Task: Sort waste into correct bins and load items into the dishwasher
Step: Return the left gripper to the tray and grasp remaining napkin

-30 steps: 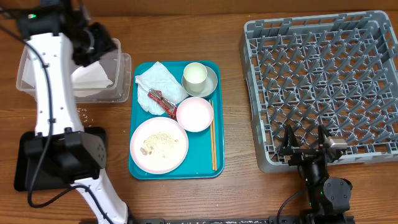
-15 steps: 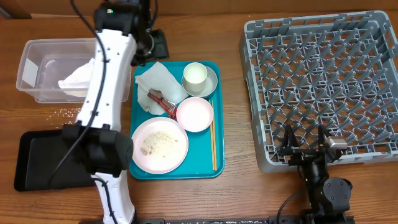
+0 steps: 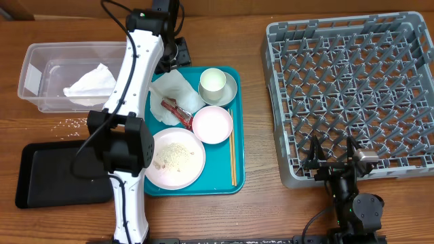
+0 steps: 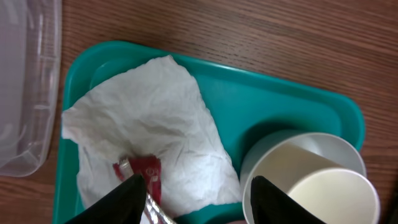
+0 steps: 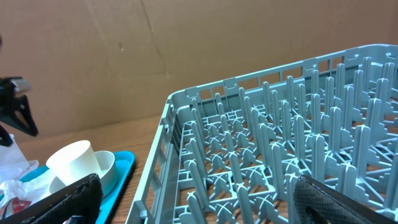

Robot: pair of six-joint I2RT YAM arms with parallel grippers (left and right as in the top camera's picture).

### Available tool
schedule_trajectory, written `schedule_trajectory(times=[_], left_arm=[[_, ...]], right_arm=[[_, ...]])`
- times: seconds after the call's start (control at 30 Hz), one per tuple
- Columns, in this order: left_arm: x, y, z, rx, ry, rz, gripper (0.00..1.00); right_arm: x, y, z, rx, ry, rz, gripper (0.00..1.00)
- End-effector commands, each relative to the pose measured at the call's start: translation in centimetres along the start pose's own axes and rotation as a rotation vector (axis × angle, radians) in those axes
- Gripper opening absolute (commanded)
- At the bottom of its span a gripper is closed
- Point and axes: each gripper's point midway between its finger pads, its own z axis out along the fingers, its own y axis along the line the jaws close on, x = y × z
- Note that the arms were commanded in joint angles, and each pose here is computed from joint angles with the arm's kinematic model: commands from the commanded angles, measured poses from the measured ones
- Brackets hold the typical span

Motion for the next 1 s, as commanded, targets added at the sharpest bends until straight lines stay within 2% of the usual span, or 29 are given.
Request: schedule_trajectory(times=[0.0, 0.33, 0.6, 0.67, 0.8, 0.97], left_arm=[[0.2, 0.3, 2.9, -0.034, 0.031, -0.009, 0.56], [1.9, 1.2, 9.7, -0.089, 0.133, -0.046, 0.52], [2.6, 1.6, 11.8, -0.107, 0.168, -0.046, 0.51], [2.8, 1.6, 11.8, -0.107, 0.174, -0.046, 0.43], [2.9, 1.7, 11.8, -0.111, 0.181, -0.046, 0.05], [3.4, 1.6, 11.0, -0.109, 0.211, -0.049, 0.04]], right_arm=[[0.1, -0.1, 0.0, 0.002, -0.004, -0.001, 1.00], [0.1, -0.1, 0.0, 0.002, -0.004, -0.001, 1.00], [0.1, -0.1, 0.0, 0.002, -0.004, -0.001, 1.00], [0.1, -0.1, 0.0, 0.002, -0.004, -0.001, 1.00], [0.1, -0.1, 0.0, 0.002, -0.004, -0.001, 1.00], [0.1, -0.1, 0.0, 0.002, -0.004, -0.001, 1.00]])
